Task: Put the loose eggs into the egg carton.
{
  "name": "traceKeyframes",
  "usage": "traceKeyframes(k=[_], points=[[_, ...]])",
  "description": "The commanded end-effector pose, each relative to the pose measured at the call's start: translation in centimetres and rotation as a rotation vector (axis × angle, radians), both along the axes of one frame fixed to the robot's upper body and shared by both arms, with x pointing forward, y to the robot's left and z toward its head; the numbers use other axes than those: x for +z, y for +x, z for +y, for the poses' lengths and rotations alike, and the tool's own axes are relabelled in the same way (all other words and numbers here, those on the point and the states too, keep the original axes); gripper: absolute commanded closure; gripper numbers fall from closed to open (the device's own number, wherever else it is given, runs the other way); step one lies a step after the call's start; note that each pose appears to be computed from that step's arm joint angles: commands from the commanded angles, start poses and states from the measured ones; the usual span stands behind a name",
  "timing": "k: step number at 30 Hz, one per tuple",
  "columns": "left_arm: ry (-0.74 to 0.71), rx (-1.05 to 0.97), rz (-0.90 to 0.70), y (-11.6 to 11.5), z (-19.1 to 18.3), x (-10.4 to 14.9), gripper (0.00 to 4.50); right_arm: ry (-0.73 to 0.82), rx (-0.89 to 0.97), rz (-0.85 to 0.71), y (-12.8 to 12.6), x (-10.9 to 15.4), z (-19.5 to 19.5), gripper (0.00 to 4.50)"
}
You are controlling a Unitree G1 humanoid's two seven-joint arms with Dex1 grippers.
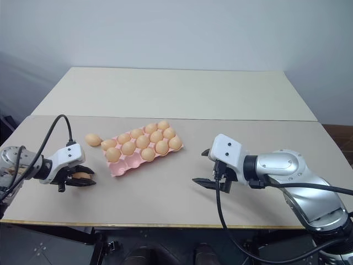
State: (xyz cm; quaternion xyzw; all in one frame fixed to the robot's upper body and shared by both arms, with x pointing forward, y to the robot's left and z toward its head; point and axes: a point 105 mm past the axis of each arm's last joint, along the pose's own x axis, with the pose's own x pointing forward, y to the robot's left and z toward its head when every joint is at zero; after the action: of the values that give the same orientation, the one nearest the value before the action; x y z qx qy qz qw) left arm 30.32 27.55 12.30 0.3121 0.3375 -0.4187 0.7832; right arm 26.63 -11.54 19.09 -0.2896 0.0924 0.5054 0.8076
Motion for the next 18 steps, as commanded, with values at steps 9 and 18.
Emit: traceKeyframes(k=[9, 18], points=[[0.015, 0.045, -0.145, -0.3, 1.0, 3.0, 3.07, 0.005, -0.008, -0.052, 0.3, 1.0, 0.1, 0.0], [-0.507, -0.161, -0.494, -3.3, -1.4, 9.3, 3.07, 0.013, -0.02, -0.114, 0.6, 2.3, -0.2, 0.0]])
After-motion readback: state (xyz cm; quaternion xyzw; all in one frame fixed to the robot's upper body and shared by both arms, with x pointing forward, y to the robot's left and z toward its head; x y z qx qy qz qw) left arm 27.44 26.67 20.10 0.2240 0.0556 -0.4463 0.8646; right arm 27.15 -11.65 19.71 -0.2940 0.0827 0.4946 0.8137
